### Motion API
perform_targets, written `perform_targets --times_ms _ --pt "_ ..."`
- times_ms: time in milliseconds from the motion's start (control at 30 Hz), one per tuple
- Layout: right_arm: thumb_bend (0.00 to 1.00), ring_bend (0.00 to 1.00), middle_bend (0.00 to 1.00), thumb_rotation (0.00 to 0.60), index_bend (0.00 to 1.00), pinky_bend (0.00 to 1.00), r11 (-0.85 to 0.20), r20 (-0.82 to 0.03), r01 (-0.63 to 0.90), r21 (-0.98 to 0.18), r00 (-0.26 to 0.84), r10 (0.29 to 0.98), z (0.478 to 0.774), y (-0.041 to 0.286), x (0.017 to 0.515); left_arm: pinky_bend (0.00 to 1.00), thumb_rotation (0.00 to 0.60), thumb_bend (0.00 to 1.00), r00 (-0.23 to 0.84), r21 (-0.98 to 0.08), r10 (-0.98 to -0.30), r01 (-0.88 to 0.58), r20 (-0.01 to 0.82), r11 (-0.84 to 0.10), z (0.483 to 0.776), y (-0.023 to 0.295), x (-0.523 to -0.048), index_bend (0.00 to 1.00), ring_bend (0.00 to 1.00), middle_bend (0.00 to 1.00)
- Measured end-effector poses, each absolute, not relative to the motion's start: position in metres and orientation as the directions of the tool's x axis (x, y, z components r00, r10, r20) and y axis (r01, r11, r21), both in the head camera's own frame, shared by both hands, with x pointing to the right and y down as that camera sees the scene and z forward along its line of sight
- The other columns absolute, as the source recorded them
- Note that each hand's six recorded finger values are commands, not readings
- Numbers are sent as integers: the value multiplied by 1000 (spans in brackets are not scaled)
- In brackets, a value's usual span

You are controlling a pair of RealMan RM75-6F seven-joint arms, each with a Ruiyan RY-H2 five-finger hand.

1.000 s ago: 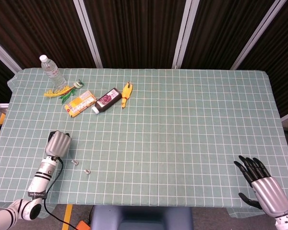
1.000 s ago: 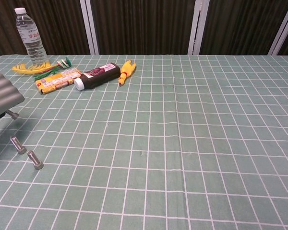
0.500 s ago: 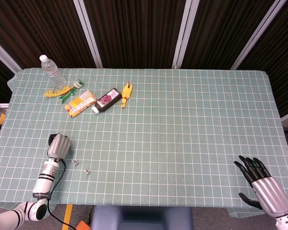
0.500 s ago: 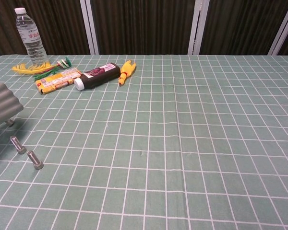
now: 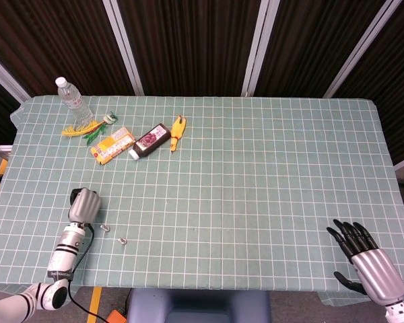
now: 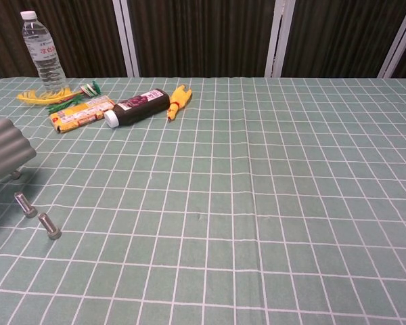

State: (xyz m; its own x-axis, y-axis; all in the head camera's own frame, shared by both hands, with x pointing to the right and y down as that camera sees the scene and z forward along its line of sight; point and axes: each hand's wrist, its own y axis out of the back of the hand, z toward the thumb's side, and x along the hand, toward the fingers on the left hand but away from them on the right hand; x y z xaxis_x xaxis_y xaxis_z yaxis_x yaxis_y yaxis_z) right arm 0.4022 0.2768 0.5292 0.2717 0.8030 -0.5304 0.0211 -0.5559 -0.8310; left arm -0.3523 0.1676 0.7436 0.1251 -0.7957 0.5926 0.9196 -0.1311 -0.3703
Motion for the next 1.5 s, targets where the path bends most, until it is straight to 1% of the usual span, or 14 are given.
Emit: perform_targets --times_ms 200,933,1100,1167,1267,1367,1400,1433,1467,1500 --pt "309 0 0 600 0 0 -555 -529 23 -832 271 804 528 276 403 1000 600 408 136 -377 -796 918 590 -122 743 169 -347 558 1000 1000" --pt "309 0 0 600 0 0 -553 -527 23 -833 271 805 527 276 403 1000 600 403 140 -381 -799 917 585 -118 739 169 -345 426 1000 1000" --pt "309 0 0 600 0 0 -548 -523 23 -836 272 808 527 277 404 1000 600 405 136 -391 -806 912 575 -126 732 167 -346 357 1000 1000" --pt "309 0 0 600 0 0 -548 -523 22 -836 271 808 527 277 403 1000 600 405 137 -403 -810 906 570 -130 727 167 -346 309 1000 1000" --pt "310 0 0 600 0 0 -552 -527 16 -834 273 805 528 278 403 1000 600 406 152 -432 -821 893 550 -124 714 166 -346 244 1000 1000" --pt "309 0 0 600 0 0 -555 -531 13 -831 277 801 528 279 402 1000 600 405 163 -476 -837 870 522 -128 694 166 -350 172 998 999" --pt "309 0 0 600 0 0 -556 -531 13 -831 278 800 527 280 401 998 600 403 166 -501 -844 855 510 -135 684 166 -352 129 965 967" --pt "309 0 0 600 0 0 -555 -530 13 -832 278 801 527 280 401 964 600 401 169 -524 -849 840 501 -142 678 167 -353 86 889 890" --pt "309 0 0 600 0 0 -554 -529 13 -832 279 801 527 280 401 849 600 399 171 -549 -853 822 493 -152 672 168 -355 40 717 721" --pt "309 0 0 600 0 0 -553 -528 13 -833 279 802 526 280 401 700 600 399 172 -585 -857 792 485 -172 664 170 -358 15 527 538"
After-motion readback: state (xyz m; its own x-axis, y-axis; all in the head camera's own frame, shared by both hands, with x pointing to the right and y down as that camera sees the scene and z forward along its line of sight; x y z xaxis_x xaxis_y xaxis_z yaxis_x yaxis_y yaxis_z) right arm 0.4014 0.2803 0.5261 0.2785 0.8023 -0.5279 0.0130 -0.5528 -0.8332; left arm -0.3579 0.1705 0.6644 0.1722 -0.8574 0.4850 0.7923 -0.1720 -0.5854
